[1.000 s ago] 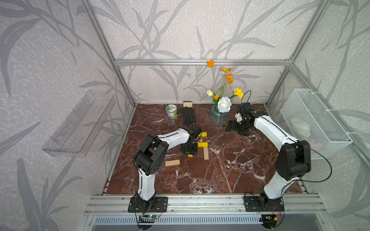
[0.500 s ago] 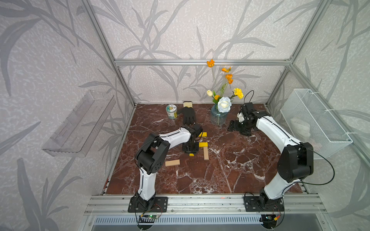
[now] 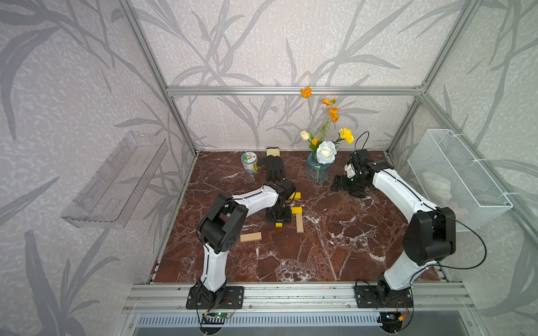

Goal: Assemble the number 6 with building blocks
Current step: Pick up the building block from the center of the board.

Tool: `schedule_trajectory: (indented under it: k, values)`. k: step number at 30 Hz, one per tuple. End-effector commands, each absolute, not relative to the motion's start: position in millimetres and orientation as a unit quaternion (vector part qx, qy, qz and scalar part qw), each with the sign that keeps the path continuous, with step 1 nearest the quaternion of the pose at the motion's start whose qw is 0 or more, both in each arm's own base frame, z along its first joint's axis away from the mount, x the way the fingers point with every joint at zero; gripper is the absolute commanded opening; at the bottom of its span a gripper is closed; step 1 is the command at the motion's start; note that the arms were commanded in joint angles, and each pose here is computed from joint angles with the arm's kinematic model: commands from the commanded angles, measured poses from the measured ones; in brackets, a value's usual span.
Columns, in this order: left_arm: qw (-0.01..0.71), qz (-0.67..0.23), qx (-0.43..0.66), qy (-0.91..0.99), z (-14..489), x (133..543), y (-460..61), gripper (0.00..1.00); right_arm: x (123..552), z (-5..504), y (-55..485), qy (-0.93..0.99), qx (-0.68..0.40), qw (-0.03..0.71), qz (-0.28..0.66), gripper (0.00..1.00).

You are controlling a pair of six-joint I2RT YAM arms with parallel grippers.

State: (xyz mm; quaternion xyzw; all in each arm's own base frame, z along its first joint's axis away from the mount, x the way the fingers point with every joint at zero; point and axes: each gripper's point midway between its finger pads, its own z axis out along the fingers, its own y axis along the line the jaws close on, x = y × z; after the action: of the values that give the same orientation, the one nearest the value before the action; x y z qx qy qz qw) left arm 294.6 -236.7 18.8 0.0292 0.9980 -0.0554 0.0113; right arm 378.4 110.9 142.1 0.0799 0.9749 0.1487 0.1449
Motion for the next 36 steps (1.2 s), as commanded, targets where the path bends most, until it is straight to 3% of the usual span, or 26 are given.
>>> schedule_trajectory:
  k: [1,6,13,18,22,27,31,36]
  values:
    - [-0.004,-0.041,0.029,0.999,13,285,-231,0.75,380,151,110,0.972,0.078,0.160,0.154,0.91]
    - [0.007,-0.056,0.028,0.998,32,290,-237,0.80,381,153,111,0.971,0.078,0.164,0.158,0.91]
    - [0.061,-0.069,0.051,0.994,114,289,-252,0.90,382,158,112,0.969,0.068,0.174,0.161,0.91]
    - [0.180,-0.088,0.033,0.979,190,316,-230,0.91,388,166,120,0.965,0.032,0.193,0.174,0.92]
    - [0.273,-0.103,-0.055,0.955,218,349,-174,0.92,394,179,137,0.958,-0.015,0.223,0.180,0.92]
    - [0.299,-0.131,-0.208,0.922,203,368,-102,0.94,396,214,173,0.937,-0.106,0.295,0.151,0.92]
    - [0.271,-0.128,-0.289,0.909,162,365,-64,0.94,397,252,209,0.901,-0.175,0.372,0.140,0.92]
    - [0.228,-0.160,-0.416,0.866,97,364,-24,0.94,363,260,300,0.857,-0.305,0.363,0.201,0.92]
